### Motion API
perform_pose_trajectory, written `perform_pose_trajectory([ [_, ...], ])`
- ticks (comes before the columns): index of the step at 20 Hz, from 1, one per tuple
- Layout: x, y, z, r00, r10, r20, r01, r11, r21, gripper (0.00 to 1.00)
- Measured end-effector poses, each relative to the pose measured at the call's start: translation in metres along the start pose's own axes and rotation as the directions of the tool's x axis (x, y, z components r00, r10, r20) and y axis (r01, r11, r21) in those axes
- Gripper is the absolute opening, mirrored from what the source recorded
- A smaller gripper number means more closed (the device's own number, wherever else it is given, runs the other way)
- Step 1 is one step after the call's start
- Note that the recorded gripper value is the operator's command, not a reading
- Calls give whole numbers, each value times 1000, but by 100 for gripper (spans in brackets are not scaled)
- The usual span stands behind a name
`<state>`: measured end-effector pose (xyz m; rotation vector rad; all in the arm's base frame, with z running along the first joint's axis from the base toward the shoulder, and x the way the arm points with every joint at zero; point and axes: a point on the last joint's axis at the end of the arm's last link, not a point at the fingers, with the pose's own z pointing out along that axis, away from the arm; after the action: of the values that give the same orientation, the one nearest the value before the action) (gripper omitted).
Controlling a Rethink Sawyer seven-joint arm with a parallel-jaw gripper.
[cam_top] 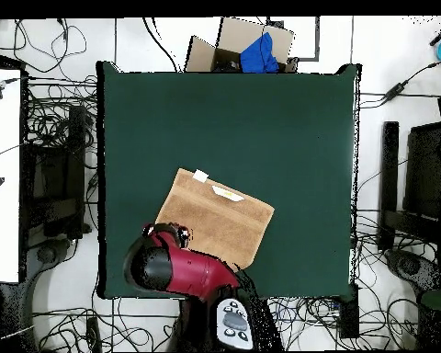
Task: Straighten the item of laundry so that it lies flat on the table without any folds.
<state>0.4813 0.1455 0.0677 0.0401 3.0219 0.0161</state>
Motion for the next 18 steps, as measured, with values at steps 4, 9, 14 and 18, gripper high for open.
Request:
perform_pose_trajectory([
  [4,-10,-7,4,1000,13,10,-13,1000,5,0],
  [9,-22,-16,8,999,24,24,-24,1000,8,0],
  [14,-34,-27,19,999,29,32,-29,999,12,0],
  [18,-38,-28,29,999,24,28,-24,1000,12,0],
])
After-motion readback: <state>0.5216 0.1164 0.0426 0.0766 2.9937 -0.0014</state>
